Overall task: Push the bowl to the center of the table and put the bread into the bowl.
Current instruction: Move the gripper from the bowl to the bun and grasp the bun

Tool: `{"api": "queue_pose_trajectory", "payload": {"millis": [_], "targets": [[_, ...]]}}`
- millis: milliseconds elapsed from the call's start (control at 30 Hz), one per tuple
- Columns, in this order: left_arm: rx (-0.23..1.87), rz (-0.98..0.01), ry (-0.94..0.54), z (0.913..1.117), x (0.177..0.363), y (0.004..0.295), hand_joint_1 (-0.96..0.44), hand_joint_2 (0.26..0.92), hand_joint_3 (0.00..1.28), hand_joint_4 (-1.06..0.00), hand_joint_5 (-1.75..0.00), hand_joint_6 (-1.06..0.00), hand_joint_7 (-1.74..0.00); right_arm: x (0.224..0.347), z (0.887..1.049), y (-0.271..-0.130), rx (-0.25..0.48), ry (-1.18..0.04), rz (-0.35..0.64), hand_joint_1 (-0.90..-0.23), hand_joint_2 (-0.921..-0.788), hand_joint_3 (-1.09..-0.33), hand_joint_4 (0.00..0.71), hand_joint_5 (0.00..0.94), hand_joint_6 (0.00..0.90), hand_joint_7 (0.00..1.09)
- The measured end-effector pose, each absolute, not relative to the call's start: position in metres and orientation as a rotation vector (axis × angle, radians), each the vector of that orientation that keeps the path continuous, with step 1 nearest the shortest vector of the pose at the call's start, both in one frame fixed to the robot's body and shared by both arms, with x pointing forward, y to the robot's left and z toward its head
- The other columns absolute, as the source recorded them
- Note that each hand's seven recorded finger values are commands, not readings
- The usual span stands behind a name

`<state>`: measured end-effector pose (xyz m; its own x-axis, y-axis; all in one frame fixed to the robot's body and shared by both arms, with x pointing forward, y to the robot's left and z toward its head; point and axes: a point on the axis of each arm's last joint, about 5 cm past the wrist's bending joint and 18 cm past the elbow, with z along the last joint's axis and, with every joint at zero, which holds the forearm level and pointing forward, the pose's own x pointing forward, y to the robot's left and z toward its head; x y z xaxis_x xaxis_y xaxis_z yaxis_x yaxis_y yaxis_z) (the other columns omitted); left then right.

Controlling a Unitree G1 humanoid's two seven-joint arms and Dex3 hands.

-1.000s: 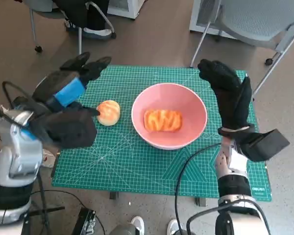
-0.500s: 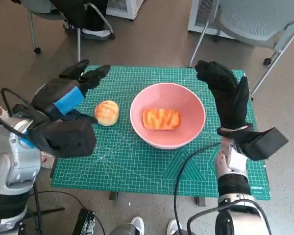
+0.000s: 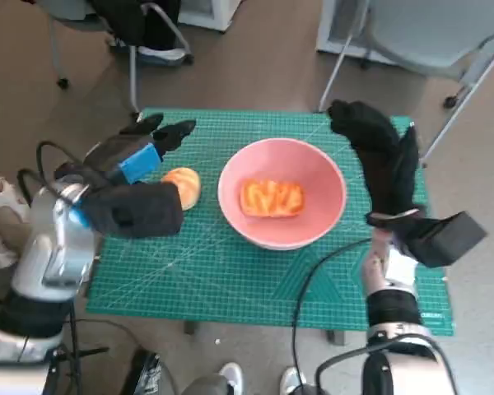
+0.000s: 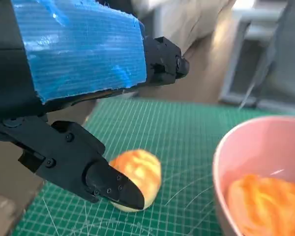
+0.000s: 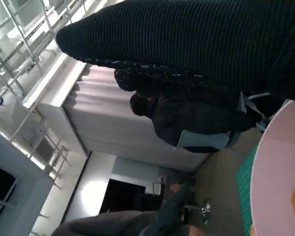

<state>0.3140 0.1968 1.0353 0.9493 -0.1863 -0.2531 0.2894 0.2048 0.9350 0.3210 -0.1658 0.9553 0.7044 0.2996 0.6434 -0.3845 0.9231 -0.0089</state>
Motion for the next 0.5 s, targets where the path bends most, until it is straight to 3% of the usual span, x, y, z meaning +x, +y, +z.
{"api": "queue_pose_trajectory", "payload": {"millis": [500], "targets": [[1.400,-0.340,0.408,1.012,0.358,0.181,-0.41,0.686,0.00,0.00,0.00,-0.10,0.00,0.320,0.955,-0.171,0.115,-0.694,0.372,-0.680,-0.921,-0.793,0.183,0.000,0.053,0.47]]}}
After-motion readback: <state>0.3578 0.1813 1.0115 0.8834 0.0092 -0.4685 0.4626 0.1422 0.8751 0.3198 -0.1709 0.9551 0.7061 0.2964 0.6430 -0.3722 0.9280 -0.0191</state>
